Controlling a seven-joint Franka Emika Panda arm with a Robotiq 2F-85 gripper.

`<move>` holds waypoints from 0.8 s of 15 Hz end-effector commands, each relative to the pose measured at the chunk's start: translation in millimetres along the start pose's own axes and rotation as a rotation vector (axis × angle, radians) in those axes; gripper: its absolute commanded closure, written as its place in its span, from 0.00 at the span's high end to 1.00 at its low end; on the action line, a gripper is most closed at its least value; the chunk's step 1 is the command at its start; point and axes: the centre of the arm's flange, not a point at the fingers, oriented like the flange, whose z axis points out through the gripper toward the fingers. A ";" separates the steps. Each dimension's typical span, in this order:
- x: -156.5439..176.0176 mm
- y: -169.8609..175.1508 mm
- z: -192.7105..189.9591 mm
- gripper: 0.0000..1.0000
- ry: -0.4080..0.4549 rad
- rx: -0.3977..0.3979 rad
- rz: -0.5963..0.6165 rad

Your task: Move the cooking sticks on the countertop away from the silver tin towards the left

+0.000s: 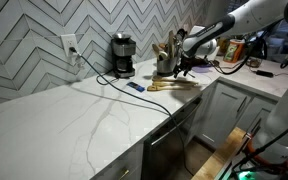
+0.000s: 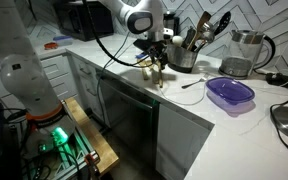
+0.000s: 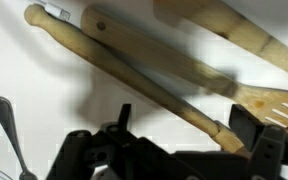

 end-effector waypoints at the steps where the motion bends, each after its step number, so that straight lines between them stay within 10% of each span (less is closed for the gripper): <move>1: -9.8 -2.6 -34.9 1.00 -0.014 -0.009 -0.196; 12: -63.5 -14.5 -126.6 1.00 -0.091 0.052 -0.733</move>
